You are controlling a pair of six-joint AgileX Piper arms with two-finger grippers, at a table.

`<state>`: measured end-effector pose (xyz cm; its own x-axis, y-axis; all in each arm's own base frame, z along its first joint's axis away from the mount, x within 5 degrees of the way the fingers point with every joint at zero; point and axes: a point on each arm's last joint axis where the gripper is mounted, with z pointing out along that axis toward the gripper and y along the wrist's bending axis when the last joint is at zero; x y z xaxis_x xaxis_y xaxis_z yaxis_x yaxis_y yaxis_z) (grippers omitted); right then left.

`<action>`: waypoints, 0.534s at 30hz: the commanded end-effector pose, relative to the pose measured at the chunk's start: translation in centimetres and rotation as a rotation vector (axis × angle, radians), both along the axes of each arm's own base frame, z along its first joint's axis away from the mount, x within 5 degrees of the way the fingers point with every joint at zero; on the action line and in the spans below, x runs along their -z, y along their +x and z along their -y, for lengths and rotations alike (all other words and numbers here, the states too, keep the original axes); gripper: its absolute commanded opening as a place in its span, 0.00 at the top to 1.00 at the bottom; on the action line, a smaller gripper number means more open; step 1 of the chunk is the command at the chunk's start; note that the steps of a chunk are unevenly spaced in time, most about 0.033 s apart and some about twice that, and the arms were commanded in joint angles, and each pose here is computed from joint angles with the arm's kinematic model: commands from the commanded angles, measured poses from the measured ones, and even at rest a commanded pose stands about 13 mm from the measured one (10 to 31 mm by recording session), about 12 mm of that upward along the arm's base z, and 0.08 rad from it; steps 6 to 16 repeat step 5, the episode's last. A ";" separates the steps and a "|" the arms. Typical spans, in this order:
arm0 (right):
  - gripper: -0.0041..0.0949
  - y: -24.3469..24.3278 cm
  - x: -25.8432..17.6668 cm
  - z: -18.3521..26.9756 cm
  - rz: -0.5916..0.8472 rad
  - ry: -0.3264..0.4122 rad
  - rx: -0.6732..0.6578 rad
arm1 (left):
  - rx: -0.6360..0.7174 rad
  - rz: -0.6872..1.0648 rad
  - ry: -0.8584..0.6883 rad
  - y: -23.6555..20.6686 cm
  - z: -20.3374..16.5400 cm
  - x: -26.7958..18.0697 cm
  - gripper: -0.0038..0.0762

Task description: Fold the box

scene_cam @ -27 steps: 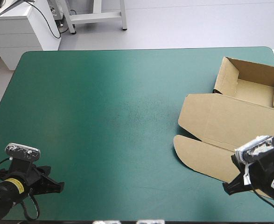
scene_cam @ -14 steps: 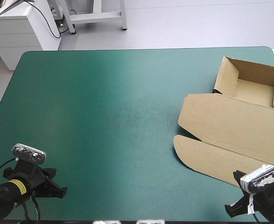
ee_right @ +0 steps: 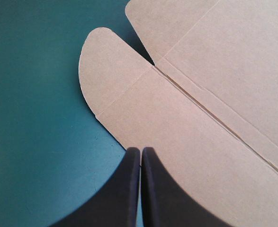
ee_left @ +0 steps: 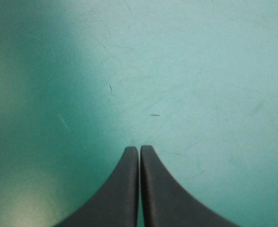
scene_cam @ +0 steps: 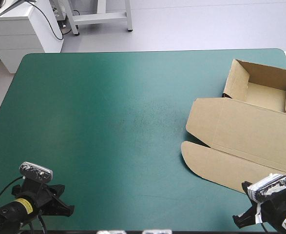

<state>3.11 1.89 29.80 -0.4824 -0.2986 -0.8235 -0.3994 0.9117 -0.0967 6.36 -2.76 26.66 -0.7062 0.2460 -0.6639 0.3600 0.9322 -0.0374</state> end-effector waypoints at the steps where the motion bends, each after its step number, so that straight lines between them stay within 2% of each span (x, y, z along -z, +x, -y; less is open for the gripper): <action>1: 0.96 0.5 -0.6 -0.1 0.057 0.014 0.004 | 0.002 0.107 -0.056 0.2 0.2 -1.3 0.96; 5: 0.96 0.8 0.7 -0.1 0.014 0.010 0.003 | 0.002 0.100 -0.053 0.1 0.1 -1.3 0.96; 16: 0.96 0.8 0.7 -0.1 0.014 0.010 0.003 | 0.002 0.100 -0.053 0.1 0.1 -1.3 0.96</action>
